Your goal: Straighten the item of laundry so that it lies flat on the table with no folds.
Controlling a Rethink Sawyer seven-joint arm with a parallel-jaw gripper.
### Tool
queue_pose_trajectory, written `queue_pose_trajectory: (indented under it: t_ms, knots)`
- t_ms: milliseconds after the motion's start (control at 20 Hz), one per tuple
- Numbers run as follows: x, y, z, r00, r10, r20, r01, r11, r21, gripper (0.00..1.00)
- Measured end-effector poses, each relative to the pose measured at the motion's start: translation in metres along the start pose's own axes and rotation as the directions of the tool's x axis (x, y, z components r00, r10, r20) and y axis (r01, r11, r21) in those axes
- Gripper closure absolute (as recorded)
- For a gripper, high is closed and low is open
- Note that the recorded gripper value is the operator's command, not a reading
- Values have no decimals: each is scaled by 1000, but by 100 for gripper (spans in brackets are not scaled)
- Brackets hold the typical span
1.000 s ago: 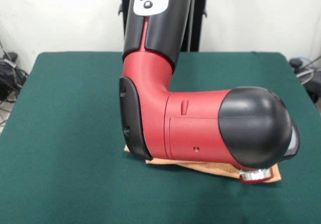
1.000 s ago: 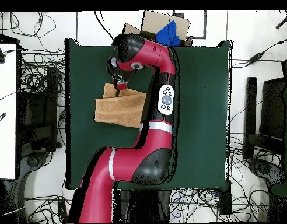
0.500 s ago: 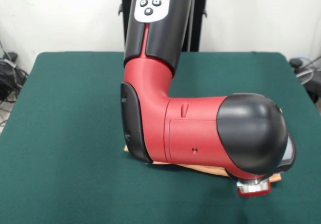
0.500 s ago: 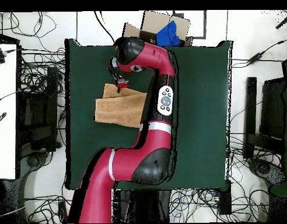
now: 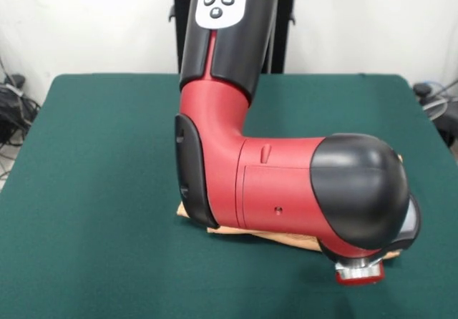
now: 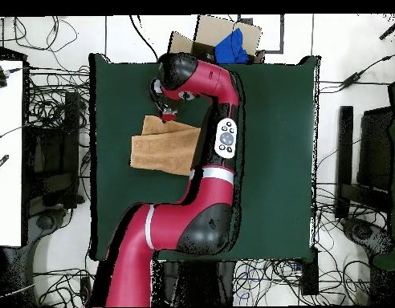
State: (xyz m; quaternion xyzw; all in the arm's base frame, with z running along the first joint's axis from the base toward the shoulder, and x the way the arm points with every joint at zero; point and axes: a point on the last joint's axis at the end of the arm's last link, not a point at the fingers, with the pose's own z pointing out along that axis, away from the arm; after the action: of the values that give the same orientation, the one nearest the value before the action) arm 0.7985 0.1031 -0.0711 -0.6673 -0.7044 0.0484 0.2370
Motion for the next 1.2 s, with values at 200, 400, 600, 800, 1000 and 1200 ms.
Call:
queue_pose_trajectory:
  t_ms: [200, 400, 600, 800, 1000, 1200]
  knots:
    - [1, -2, -5, 1000, 9, 1, -9, 1000, 4, 100]
    - [1, -3, -11, 1000, 15, -2, -15, 1000, 3, 100]
    - [1, -3, -18, 1000, 16, -3, -16, 1000, -3, 100]
    - [1, -4, -24, 1000, 19, -5, -19, 1000, -7, 100]
    - [0, -4, -28, 1000, 22, -8, -22, 1000, -9, 100]
    - [-2, -6, -35, 999, 31, -15, -31, 999, -9, 100]
